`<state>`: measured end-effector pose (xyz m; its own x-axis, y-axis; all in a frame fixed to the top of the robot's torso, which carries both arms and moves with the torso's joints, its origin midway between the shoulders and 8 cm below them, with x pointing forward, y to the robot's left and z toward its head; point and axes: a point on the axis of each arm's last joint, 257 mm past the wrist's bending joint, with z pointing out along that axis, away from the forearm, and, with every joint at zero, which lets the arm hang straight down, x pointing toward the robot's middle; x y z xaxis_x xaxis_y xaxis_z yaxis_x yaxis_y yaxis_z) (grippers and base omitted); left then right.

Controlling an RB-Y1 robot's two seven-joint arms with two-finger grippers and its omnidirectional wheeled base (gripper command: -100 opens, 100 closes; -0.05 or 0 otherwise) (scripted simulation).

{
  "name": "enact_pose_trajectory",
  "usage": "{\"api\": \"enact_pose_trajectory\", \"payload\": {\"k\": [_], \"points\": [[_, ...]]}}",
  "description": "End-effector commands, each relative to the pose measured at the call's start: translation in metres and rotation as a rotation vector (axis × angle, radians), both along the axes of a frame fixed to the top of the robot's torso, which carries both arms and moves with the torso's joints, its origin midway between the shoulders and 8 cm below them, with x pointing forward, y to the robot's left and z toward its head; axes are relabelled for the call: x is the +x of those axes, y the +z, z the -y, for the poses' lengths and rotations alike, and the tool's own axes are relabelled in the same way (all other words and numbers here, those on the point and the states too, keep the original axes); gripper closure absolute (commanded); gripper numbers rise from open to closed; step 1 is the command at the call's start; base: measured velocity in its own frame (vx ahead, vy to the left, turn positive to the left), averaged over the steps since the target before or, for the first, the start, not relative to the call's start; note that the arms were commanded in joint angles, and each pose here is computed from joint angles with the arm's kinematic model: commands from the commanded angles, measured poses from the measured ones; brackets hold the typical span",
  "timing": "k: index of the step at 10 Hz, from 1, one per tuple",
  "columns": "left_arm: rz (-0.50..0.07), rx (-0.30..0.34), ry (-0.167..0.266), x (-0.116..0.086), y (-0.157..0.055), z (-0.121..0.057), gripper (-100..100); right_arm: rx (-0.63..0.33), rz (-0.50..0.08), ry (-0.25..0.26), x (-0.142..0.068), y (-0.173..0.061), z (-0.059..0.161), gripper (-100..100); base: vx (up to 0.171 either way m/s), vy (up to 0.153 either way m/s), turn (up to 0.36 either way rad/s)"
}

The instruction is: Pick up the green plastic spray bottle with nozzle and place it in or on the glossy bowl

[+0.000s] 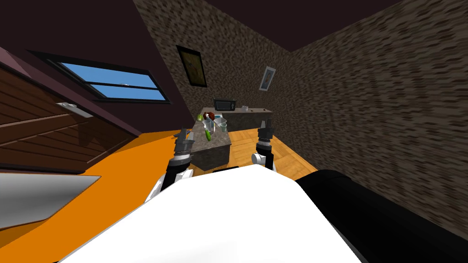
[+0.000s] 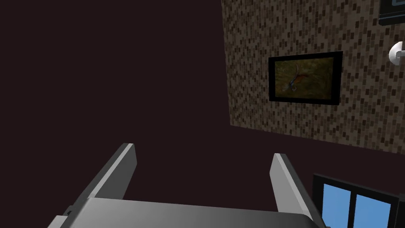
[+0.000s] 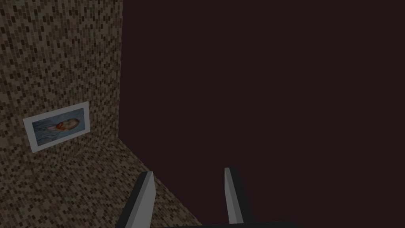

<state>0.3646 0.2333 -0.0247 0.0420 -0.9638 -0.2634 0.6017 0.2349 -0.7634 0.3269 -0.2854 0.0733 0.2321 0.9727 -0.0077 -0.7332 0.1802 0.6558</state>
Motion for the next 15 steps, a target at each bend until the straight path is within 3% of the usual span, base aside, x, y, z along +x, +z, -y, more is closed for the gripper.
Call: {"api": "enact_pose_trajectory", "payload": {"k": [1, 9, 15], "points": [[-0.057, 0.044, 0.006, 0.008, -0.021, 0.0, -100, 0.0, 0.0, 0.0, 0.0, 0.0, 0.0, 0, -0.044, -0.066, -0.013], [-0.339, 0.281, 0.059, 0.031, -0.133, -0.03, -100, 0.0, 0.0, 0.0, 0.0, 0.0, 0.0, 0, -0.051, -0.084, -0.012], [-0.523, 0.512, 0.141, 0.033, -0.2, -0.088, -100, 0.0, 0.0, 0.0, 0.0, 0.0, 0.0, 0, 0.006, -0.098, -0.03]]}}
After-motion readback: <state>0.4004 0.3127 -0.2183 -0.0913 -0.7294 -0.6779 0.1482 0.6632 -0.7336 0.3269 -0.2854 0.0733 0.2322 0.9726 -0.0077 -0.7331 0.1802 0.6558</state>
